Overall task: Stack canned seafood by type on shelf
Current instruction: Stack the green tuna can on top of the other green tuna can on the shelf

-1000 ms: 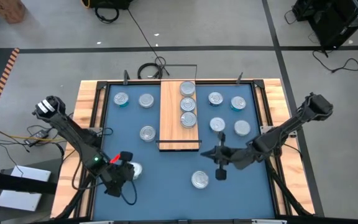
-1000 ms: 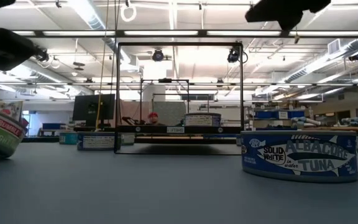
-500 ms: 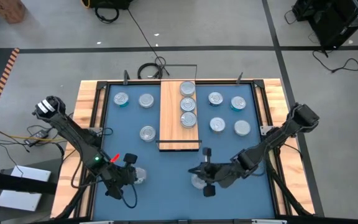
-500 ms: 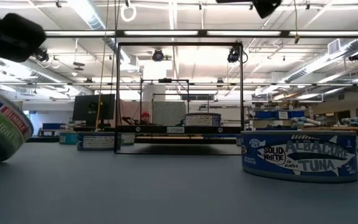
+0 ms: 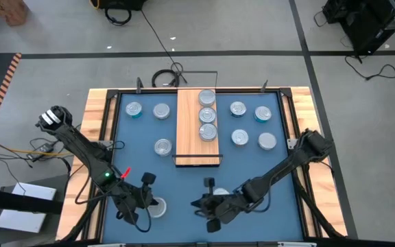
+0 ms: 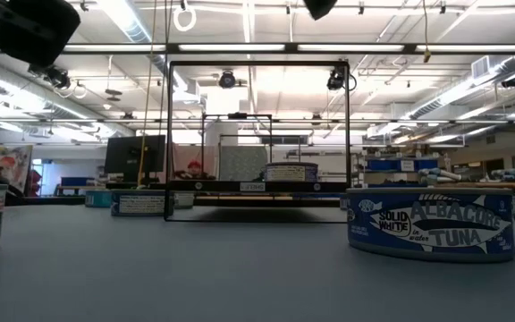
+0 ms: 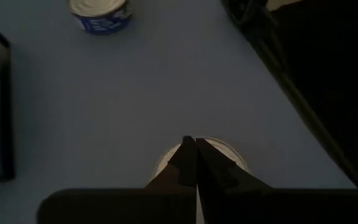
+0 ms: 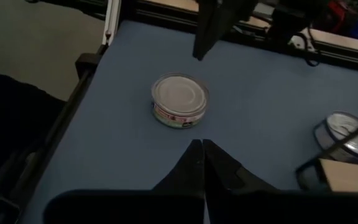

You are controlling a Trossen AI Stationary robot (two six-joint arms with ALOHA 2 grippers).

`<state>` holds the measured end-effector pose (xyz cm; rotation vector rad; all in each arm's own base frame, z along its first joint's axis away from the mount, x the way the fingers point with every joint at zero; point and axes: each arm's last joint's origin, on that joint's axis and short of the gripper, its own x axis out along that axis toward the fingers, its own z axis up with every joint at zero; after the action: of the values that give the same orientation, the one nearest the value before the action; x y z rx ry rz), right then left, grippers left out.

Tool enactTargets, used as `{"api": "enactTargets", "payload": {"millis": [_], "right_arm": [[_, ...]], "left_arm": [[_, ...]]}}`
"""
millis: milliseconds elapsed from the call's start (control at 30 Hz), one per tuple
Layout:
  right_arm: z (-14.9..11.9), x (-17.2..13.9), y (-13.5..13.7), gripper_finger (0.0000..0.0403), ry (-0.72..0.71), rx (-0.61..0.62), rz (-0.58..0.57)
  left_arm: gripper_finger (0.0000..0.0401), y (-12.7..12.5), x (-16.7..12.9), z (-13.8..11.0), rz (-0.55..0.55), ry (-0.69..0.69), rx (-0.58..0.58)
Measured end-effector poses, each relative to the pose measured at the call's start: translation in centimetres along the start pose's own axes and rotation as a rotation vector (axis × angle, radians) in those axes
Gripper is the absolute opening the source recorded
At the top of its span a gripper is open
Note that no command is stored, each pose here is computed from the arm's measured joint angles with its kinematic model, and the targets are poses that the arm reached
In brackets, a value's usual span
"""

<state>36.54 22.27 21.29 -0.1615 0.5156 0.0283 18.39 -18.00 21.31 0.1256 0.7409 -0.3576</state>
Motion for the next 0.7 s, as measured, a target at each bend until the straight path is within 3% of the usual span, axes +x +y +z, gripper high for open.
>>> {"api": "enactTargets", "payload": {"millis": [267, 500, 700], "right_arm": [[-0.4, 1.7, 1.4, 0.0017, 0.005, 0.019, -0.014], [-0.4, 1.2, 1.9, 0.0014, -0.018, 0.011, -0.083], [-0.3, 1.2, 2.0, 0.0013, -0.03, 0.022, -0.094]], "left_arm": [[0.0066, -3.4, 1.2, -1.4, -0.083, 0.02, 0.131], [0.0144, -5.7, 3.1, -3.9, 0.005, 0.065, 0.277], [0.0169, -6.7, 4.4, -5.5, 0.076, 0.128, 0.427]]}}
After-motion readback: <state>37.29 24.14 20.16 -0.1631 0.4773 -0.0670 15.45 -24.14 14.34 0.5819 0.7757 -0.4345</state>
